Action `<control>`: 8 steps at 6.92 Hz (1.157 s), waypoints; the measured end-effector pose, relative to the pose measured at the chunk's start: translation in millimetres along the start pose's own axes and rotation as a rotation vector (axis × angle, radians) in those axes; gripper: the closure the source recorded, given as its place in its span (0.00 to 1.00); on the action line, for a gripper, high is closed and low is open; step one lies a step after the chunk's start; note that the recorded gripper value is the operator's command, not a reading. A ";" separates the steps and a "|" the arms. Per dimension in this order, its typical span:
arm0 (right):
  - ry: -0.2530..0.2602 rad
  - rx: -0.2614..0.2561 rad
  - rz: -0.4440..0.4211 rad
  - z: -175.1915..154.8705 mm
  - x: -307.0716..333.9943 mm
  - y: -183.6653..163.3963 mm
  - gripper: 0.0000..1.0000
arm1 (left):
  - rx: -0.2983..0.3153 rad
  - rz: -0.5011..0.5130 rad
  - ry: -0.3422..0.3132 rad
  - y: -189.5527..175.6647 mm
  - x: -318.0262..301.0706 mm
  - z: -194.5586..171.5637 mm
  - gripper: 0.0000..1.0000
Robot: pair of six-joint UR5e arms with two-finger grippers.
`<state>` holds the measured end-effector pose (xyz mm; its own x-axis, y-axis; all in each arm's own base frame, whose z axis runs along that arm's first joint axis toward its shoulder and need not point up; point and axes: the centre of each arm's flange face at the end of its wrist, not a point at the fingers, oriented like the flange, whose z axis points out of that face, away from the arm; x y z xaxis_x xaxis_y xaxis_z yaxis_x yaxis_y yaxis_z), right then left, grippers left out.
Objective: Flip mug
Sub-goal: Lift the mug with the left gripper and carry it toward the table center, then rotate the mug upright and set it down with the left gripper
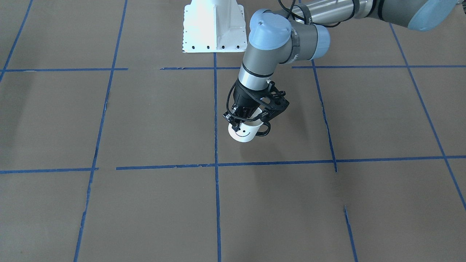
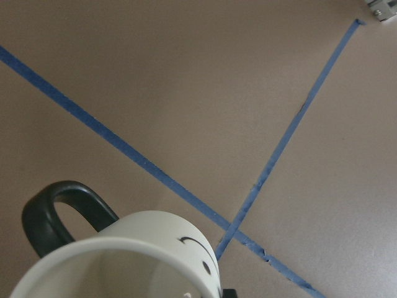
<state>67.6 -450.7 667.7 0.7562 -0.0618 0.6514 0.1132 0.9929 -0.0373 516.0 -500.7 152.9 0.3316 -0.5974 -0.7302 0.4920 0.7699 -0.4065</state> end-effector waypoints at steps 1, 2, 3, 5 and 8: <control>0.000 0.000 0.000 0.1 0.1 0.1 0.00 | -0.004 0.004 -0.044 15.8 10.5 3.5 1.00; 0.000 0.000 0.000 0.1 0.0 0.1 0.00 | 0.000 0.000 -0.091 27.2 23.7 10.8 1.00; 0.000 0.000 0.000 0.0 0.0 0.0 0.00 | -0.006 0.004 -0.129 43.7 32.8 21.2 1.00; 0.000 0.000 0.000 -0.1 0.0 -0.1 0.00 | -0.034 0.030 -0.208 95.8 48.1 57.5 1.00; 0.000 0.000 0.000 -0.1 -0.1 -0.1 0.00 | -0.043 0.054 -0.278 130.9 50.5 87.0 1.00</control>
<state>67.6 -450.8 667.5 0.7562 -0.0620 0.6514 0.1132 0.9929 -0.0370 667.2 -449.6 110.6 0.5675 -0.5892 -0.5751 0.4353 0.8076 -0.3979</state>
